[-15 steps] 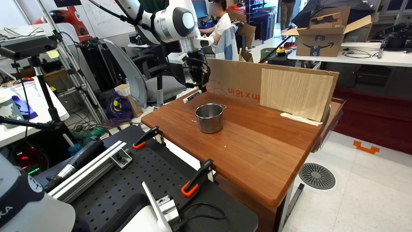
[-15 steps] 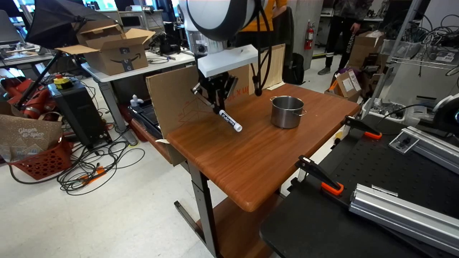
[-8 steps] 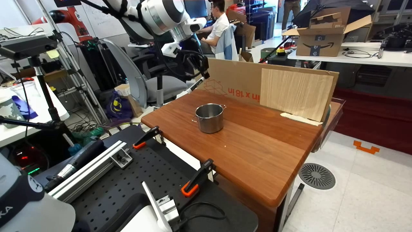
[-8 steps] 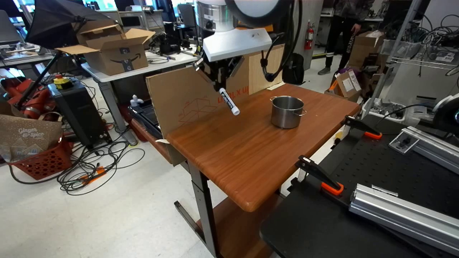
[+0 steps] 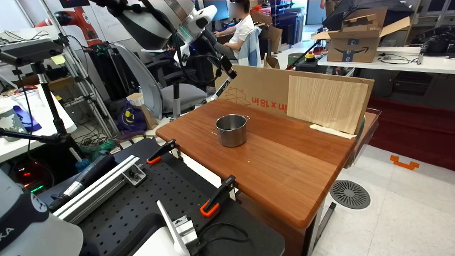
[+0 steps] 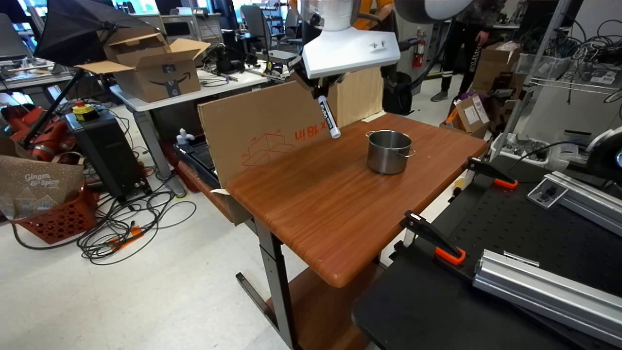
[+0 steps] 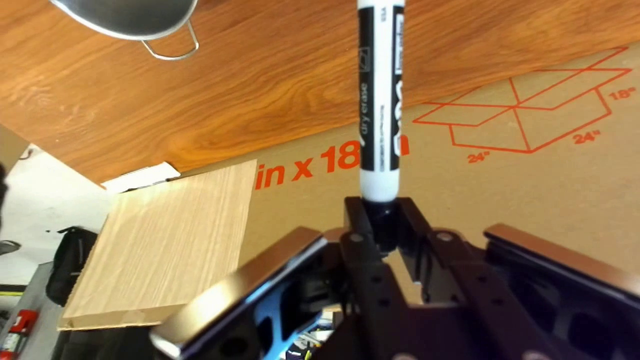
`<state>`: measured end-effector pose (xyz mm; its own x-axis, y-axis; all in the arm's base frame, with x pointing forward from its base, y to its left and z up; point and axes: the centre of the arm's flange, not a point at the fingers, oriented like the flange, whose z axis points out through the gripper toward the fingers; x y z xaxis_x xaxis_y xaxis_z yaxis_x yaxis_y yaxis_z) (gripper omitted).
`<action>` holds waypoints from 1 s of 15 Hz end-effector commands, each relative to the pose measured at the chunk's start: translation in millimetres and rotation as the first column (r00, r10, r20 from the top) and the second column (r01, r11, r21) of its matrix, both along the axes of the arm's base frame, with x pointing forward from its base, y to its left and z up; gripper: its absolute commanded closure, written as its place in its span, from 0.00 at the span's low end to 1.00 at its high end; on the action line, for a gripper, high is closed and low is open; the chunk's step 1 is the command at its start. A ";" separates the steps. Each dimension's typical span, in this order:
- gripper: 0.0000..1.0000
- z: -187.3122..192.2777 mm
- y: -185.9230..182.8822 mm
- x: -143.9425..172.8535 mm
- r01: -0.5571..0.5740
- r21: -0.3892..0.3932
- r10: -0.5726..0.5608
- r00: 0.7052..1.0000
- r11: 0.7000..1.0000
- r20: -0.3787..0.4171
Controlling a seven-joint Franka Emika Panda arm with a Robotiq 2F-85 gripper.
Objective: Pick the marker and put it in the cup
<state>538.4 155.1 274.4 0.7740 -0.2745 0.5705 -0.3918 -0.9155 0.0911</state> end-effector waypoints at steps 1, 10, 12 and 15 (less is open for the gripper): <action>0.95 2.8 -8.2 -40.7 0.037 -0.010 -0.037 0.998 0.999 0.057; 0.95 5.5 -51.4 -71.0 0.112 0.018 -0.113 0.990 0.994 0.082; 0.95 7.7 -65.2 -69.1 0.132 0.027 -0.134 0.988 0.991 0.078; 0.95 8.4 -83.1 -61.3 0.163 0.037 -0.165 0.984 0.986 0.072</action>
<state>480.1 84.0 277.5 0.6843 -0.3979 0.6111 -0.5316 -0.8458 0.0446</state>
